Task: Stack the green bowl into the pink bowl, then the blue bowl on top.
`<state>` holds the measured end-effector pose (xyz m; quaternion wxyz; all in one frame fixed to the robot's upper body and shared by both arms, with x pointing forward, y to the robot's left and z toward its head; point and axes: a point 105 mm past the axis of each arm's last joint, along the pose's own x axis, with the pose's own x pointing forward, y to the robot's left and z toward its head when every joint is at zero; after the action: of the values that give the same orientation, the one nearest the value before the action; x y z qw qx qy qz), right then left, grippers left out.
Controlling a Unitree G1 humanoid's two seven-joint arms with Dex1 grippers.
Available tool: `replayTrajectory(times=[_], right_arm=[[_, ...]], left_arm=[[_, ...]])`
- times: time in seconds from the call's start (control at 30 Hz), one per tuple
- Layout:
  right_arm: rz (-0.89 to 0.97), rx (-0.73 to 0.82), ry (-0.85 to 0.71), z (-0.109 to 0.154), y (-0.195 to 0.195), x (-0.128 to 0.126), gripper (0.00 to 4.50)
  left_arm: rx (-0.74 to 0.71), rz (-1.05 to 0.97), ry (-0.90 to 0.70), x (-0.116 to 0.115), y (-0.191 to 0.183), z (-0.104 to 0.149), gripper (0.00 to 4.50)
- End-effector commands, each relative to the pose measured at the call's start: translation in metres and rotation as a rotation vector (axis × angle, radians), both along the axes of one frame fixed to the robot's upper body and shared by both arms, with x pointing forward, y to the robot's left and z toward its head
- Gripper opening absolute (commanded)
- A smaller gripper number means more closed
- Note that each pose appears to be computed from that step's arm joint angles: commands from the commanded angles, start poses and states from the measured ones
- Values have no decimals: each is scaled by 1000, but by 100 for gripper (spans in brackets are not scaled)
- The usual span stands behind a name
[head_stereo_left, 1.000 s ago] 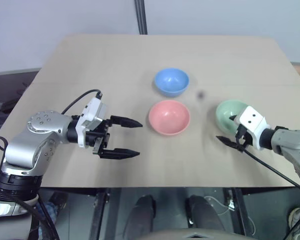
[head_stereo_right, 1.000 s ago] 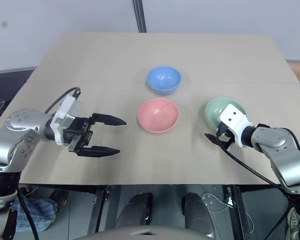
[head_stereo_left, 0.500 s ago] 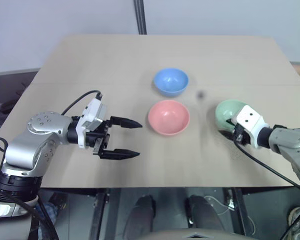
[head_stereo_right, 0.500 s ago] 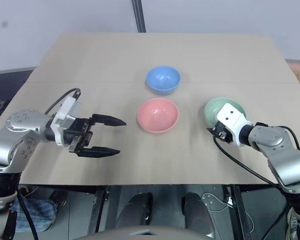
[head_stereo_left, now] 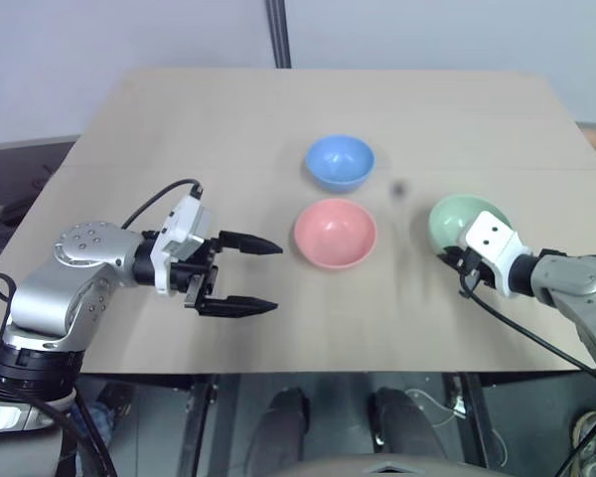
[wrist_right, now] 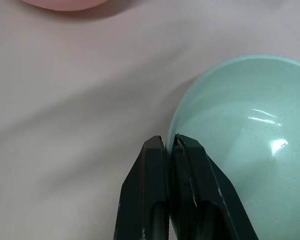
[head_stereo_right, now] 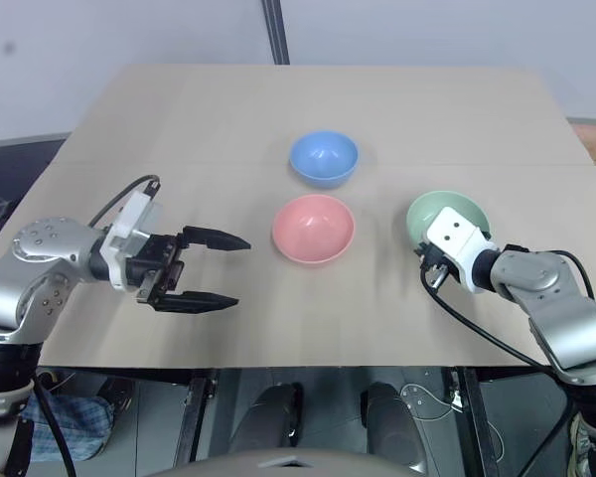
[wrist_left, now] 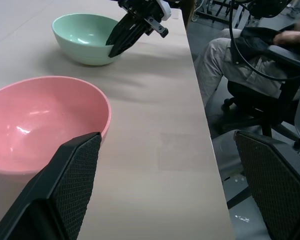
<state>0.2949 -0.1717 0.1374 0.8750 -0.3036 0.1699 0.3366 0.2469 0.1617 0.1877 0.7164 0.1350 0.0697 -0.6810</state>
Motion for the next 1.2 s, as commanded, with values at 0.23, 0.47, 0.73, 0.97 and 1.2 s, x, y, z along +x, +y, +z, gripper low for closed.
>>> replayTrajectory(times=[0.23, 0.47, 0.73, 0.97, 1.2], right_arm=[[350, -18, -189, 54, 55, -8, 14], [551, -50, -218, 61, 85, -13, 14], [694, -44, -246, 63, 116, -11, 14], [811, -37, -264, 66, 140, -14, 14], [878, -32, -281, 67, 155, -15, 14]], left_arm=[[-2, 0, -59, -1, 0, 10, 450], [-50, 44, -86, 4, 5, 23, 450], [-55, 213, -160, 12, 28, 35, 450], [-24, 386, -220, 10, 66, 45, 450], [0, 488, -248, 5, 88, 46, 450]])
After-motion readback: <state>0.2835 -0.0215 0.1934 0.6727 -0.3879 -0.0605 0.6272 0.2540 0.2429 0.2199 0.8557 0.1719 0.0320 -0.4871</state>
